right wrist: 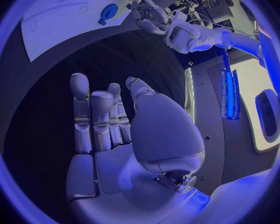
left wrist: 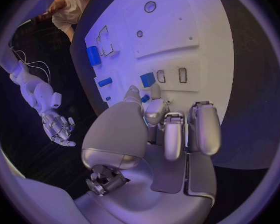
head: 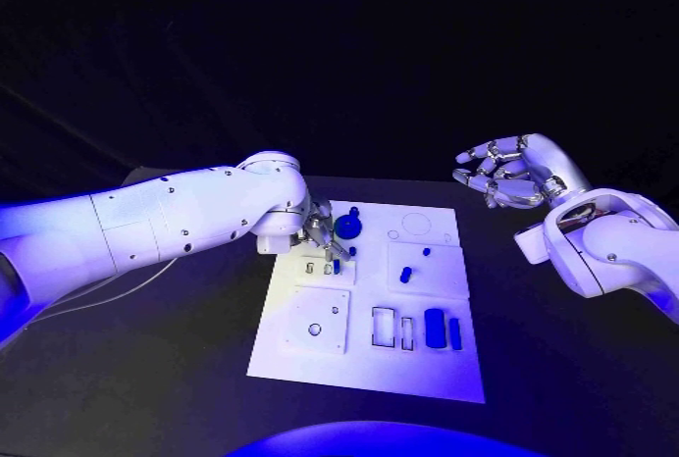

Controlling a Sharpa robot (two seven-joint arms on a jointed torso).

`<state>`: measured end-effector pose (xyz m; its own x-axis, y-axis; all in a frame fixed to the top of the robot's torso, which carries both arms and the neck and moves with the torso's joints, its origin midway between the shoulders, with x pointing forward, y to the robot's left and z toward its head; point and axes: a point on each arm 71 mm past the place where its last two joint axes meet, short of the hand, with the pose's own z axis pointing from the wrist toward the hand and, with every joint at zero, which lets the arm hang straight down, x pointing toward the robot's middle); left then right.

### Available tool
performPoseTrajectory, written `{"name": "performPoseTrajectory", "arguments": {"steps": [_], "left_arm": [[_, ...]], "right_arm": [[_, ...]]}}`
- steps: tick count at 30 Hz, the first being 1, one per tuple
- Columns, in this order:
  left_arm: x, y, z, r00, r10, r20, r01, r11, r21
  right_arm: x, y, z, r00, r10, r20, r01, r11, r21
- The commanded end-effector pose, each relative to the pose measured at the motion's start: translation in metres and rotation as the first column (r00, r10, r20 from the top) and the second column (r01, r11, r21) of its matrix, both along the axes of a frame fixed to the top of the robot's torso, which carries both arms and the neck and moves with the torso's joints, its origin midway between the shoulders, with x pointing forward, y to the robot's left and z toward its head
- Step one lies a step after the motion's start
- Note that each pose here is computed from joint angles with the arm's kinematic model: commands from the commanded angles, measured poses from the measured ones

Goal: Assemble the parts on the task board

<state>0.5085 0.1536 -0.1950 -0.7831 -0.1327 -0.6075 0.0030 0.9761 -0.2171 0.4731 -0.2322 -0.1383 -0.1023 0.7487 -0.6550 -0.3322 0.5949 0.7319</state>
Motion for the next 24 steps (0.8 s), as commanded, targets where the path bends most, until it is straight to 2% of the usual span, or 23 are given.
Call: {"name": "performPoseTrajectory", "arguments": {"steps": [1, 24], "left_arm": [[-0.0019, 0.0009, -0.0033, 0.999, 0.012, -0.033, -0.010, 0.999, 0.046], [-0.0020, 0.0023, -0.0057, 0.999, 0.008, -0.042, -0.005, 0.998, 0.057]], "right_arm": [[-0.0002, 0.0006, 0.0002, 1.000, 0.003, 0.007, -0.003, 1.000, 0.008], [0.0005, 0.0001, -0.0017, 1.000, -0.003, -0.004, 0.003, 1.000, 0.005]]}}
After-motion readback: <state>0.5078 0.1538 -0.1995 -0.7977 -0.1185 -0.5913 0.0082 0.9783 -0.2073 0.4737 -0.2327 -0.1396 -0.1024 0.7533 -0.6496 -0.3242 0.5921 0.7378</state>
